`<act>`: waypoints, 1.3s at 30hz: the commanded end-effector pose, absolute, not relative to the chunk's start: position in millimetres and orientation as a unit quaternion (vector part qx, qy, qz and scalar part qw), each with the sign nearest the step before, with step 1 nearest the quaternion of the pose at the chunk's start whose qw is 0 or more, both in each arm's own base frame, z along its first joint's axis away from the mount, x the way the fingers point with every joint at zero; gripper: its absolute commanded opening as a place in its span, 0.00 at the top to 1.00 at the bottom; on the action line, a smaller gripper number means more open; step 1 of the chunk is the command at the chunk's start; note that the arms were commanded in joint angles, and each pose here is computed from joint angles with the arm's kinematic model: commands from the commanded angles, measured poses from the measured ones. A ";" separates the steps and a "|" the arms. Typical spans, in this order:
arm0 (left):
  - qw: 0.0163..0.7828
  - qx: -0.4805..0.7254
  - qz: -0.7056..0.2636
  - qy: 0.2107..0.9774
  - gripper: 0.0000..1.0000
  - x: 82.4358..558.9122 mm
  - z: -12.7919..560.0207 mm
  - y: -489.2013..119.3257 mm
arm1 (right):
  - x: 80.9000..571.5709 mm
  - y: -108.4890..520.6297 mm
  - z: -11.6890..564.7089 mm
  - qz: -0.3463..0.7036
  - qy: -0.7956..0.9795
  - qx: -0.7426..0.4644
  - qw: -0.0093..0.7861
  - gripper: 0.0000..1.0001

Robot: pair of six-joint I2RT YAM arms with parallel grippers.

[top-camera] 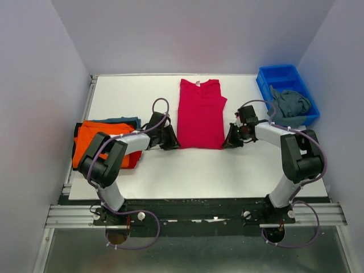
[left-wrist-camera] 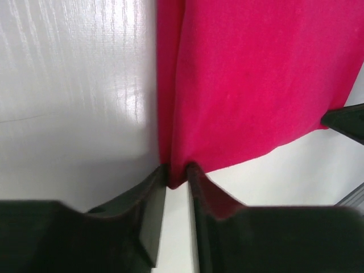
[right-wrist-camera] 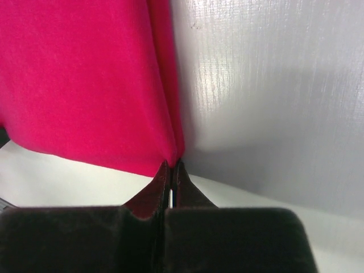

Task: Fold and stack the t-shirts
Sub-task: Grab one side of the 2/3 rectangular tshirt with both arms, then fold the long partially folded tshirt into a neat square

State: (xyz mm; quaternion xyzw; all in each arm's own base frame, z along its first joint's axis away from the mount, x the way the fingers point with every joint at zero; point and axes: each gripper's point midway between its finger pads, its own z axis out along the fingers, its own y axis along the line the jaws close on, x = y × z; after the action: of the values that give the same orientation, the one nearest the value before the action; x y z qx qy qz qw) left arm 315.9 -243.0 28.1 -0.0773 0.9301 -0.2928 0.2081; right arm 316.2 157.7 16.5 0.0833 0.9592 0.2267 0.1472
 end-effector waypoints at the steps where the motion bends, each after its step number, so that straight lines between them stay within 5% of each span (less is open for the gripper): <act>1: 0.173 -0.089 -0.276 0.941 0.85 305.5 2.5 -240.6 | 303.3 154.6 1.3 0.209 0.967 0.083 0.120 0.99; 2: 0.174 -0.090 -0.280 0.940 0.99 306.6 2.5 -242.6 | 303.5 156.0 2.7 0.212 0.966 0.082 0.120 0.99; 3: 0.177 -0.089 -0.284 0.938 1.00 307.4 5.4 -244.2 | 303.4 157.0 5.8 0.216 0.965 0.082 0.122 0.99; 20: 0.236 -0.025 -0.298 0.925 1.00 214.6 115.0 -236.4 | 201.0 137.6 88.5 0.258 0.947 0.067 0.178 0.99; 30: 0.325 -0.052 -0.316 0.890 1.00 319.5 192.7 -240.0 | 302.0 133.5 158.5 0.218 0.939 0.072 0.255 0.99; 39: 0.319 -0.089 -0.313 0.890 1.00 445.0 167.5 -248.0 | 434.1 124.8 136.9 0.233 0.940 0.108 0.226 0.99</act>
State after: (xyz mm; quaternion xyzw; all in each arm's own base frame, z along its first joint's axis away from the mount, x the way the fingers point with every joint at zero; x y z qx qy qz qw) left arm 400.0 -241.6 178.3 -0.0917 0.8921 -0.3035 0.3221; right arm 398.9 139.6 147.9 0.0959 0.9365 0.2390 0.2379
